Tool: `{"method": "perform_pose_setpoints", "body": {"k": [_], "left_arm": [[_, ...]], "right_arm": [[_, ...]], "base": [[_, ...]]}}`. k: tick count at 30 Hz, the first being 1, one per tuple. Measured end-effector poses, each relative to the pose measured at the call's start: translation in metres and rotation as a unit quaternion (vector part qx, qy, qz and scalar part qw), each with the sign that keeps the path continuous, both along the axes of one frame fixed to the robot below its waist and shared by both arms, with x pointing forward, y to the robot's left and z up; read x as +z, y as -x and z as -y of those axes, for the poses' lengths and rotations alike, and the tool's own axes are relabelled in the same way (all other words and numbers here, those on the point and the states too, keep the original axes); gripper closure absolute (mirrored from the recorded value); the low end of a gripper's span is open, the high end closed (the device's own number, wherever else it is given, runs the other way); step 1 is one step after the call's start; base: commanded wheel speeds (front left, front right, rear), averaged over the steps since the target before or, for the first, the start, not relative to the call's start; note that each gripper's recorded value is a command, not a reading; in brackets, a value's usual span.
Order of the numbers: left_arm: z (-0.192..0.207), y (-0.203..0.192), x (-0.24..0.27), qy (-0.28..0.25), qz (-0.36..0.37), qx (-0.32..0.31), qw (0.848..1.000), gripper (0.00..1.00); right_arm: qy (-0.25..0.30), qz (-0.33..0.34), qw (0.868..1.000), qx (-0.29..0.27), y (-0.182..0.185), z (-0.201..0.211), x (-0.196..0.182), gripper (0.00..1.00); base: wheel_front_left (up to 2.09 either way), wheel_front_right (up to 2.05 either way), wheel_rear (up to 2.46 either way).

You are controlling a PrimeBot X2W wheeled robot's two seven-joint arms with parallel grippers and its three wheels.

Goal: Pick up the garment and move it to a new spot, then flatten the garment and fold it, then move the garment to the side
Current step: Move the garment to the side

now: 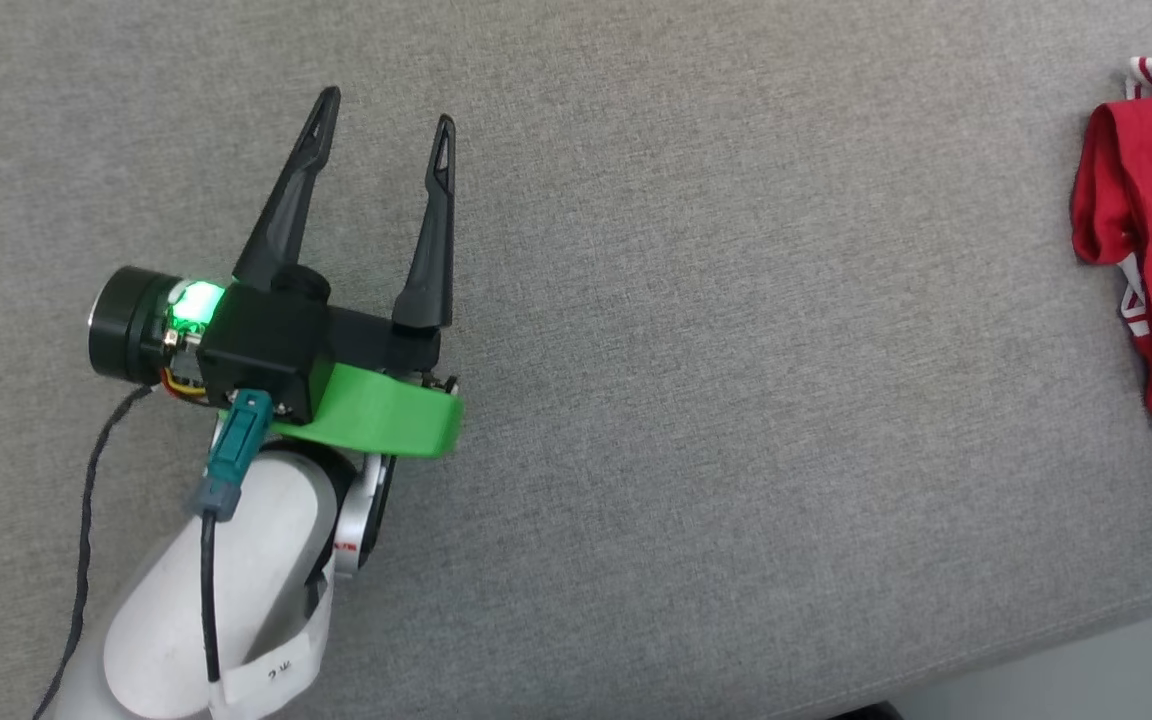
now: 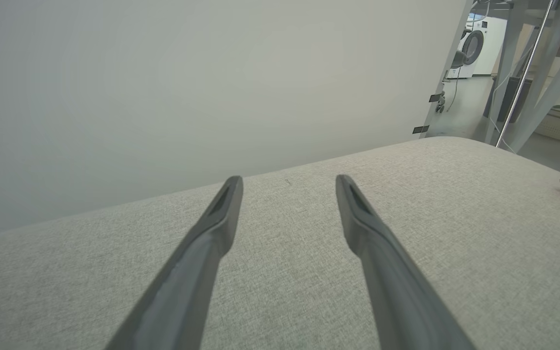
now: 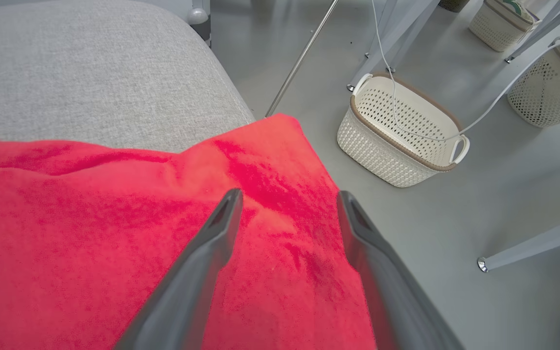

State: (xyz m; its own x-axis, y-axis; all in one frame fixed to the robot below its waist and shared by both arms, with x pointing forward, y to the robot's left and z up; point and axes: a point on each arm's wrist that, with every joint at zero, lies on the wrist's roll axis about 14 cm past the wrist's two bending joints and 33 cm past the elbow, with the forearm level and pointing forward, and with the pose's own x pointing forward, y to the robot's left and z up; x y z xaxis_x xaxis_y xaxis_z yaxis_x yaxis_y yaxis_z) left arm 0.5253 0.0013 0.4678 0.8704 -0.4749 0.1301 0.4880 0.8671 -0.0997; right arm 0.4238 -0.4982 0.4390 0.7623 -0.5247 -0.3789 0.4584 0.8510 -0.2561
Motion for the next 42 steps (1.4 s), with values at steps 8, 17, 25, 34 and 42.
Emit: {"method": "perform_pose_setpoints", "body": {"k": [8,17,25,34,42], "left_arm": [[-0.021,0.03,0.013,0.006,-0.022,0.036,0.999,0.0],[-0.062,0.058,0.027,0.002,-0.031,0.099,0.995,0.0],[-0.11,0.085,0.033,-0.014,-0.04,0.166,0.985,0.0],[-0.169,0.116,0.042,-0.019,-0.04,0.244,0.969,0.0],[-0.187,0.148,0.043,-0.022,-0.042,0.264,0.963,0.0]], "right_arm": [[-0.002,0.078,0.996,0.032,0.009,-0.031,0.014,0.0],[-0.035,0.144,0.983,0.109,0.001,-0.108,0.02,0.0],[-0.077,0.19,0.962,0.179,-0.001,-0.182,0.036,0.0],[-0.113,0.23,0.931,0.26,0.01,-0.268,0.068,0.0],[-0.109,0.248,0.915,0.297,0.036,-0.305,0.095,0.0]], "base": [[0.0,0.0,0.0],[0.0,0.0,0.0],[0.0,0.0,0.0],[0.0,0.0,0.0],[0.0,0.0,0.0]]}}
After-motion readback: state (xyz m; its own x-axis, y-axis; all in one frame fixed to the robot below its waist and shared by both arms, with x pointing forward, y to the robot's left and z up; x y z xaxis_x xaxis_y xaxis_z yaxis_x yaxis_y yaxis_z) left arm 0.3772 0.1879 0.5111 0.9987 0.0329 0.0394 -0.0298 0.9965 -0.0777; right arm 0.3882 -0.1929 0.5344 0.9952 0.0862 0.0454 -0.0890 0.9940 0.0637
